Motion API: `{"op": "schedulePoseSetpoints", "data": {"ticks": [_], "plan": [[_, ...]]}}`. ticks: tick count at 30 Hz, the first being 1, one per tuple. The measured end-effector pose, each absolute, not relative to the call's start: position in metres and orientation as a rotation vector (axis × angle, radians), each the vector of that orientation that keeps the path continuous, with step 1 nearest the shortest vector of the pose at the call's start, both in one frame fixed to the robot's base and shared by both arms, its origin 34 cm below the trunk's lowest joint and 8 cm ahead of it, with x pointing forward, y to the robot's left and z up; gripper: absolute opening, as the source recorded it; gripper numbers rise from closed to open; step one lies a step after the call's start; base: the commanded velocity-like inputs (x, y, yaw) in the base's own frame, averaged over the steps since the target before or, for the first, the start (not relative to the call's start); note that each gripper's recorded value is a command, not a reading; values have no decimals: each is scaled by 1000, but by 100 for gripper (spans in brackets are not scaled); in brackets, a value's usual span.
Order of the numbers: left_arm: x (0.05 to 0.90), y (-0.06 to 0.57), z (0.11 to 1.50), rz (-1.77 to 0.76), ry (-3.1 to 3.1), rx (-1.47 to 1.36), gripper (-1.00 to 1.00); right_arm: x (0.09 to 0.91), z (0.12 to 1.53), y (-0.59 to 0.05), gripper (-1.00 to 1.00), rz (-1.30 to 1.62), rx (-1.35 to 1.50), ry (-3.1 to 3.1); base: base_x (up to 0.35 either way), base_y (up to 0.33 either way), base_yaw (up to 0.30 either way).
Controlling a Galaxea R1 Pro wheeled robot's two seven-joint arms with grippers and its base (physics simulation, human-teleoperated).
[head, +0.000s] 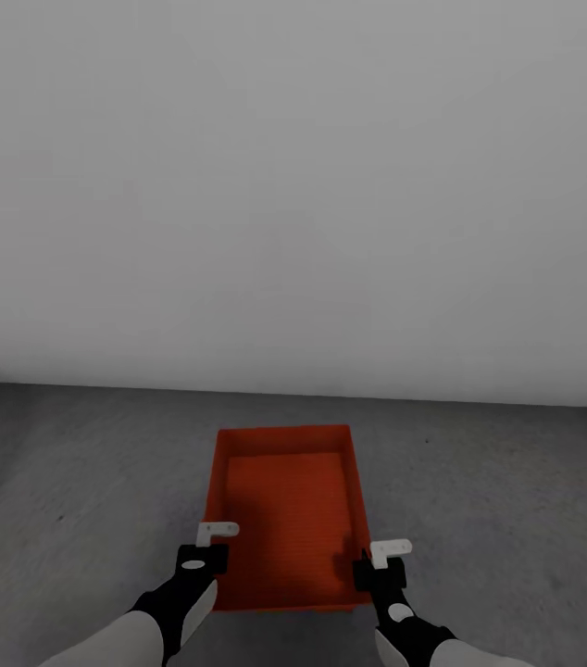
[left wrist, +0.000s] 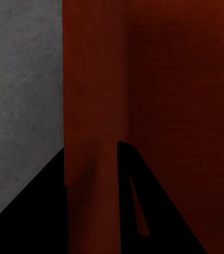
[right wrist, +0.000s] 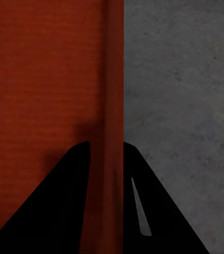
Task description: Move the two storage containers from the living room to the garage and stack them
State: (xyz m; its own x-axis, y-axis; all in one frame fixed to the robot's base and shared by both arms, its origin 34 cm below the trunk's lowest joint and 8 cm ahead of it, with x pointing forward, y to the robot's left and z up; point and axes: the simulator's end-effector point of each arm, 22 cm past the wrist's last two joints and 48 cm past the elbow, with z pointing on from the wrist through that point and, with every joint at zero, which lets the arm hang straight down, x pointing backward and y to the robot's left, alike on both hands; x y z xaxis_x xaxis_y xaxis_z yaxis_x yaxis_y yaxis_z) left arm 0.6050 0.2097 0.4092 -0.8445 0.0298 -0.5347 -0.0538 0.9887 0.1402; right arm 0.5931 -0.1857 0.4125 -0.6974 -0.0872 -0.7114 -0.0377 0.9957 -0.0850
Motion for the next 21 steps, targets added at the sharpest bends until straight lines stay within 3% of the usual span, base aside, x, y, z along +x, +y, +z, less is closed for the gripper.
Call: {"op": "schedulePoseSetpoints", "data": {"ticks": [11, 21], "plan": [[605, 210, 409, 201, 2569, -17, -100, 593, 412, -186, -100, -82, -87, 2343, 6, 0, 0], [603, 215, 408, 210, 2573, -23, -100, 592, 412, -181, -100, -78, -94, 2347, 127, 0, 0]]}}
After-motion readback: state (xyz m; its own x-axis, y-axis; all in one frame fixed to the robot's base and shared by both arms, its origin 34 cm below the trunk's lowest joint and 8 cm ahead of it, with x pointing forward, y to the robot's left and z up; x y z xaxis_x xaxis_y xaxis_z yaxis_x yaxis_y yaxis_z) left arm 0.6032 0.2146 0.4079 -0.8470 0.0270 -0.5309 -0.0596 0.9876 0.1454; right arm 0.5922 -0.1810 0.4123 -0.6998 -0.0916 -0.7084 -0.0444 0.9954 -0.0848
